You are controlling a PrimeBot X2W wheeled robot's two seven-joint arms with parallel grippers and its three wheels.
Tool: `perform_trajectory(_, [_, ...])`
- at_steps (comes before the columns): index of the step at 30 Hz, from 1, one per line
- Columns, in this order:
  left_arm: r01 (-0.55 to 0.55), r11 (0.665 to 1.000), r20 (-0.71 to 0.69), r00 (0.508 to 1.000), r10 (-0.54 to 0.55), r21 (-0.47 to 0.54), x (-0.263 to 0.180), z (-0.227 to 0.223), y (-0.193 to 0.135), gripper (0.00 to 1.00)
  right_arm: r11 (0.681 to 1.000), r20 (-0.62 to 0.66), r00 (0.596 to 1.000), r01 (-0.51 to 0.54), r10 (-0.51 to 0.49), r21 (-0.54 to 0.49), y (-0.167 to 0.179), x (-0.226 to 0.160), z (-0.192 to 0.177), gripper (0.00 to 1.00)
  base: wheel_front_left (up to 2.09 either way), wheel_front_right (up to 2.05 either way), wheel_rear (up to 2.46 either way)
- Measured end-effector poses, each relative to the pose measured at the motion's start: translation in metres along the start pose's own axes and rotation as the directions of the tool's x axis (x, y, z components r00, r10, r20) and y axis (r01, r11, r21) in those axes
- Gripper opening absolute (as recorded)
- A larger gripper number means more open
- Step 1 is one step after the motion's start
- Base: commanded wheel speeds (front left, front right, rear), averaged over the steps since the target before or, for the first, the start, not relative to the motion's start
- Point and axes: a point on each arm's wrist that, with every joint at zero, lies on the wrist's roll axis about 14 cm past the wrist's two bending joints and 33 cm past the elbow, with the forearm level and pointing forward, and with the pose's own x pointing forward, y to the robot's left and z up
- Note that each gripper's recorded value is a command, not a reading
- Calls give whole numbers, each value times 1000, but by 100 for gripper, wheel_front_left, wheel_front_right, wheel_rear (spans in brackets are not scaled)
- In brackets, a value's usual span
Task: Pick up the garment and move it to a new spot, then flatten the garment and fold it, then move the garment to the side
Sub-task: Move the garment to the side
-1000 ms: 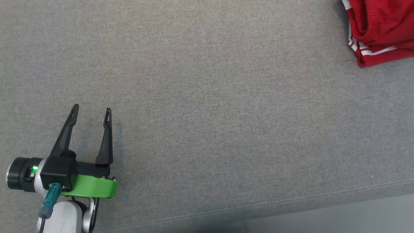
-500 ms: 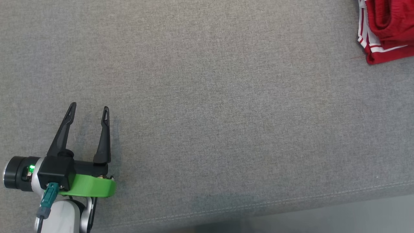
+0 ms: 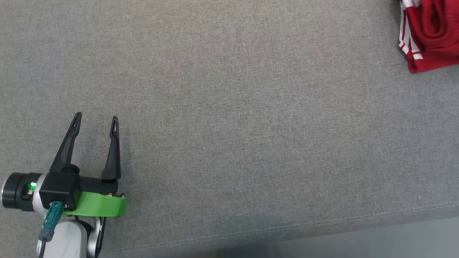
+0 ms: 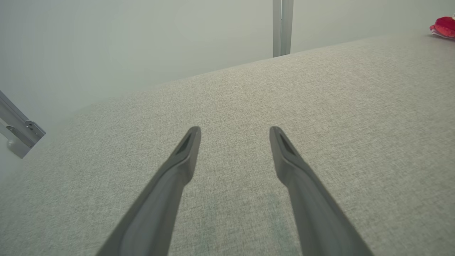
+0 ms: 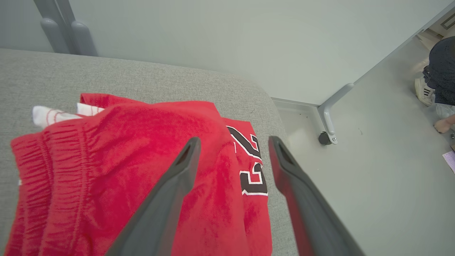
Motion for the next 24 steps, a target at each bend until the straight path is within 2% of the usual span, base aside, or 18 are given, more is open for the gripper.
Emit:
perform_trajectory(5, [-2, 1000, 8, 1000, 2, 1, 0, 4, 0, 100, 1000, 54, 998, 14, -14, -11, -4, -3, 15, 100, 0, 0, 0])
perform_trajectory(14, [-14, 1000, 51, 999, 15, -18, -5, 22, -3, 100, 997, 225, 973, -59, 46, 50, 23, -17, 52, 100, 0, 0, 0])
perform_trajectory(17, [-23, 999, 68, 997, 25, -26, -10, 30, -2, 100, 993, 275, 956, -113, 98, 42, 42, -25, 66, 100, 0, 0, 0])
perform_trajectory(24, [-52, 998, 105, 993, 56, -42, -24, 47, 0, 100, 972, 422, 888, -227, 181, 61, 77, -54, 110, 100, 0, 0, 0])
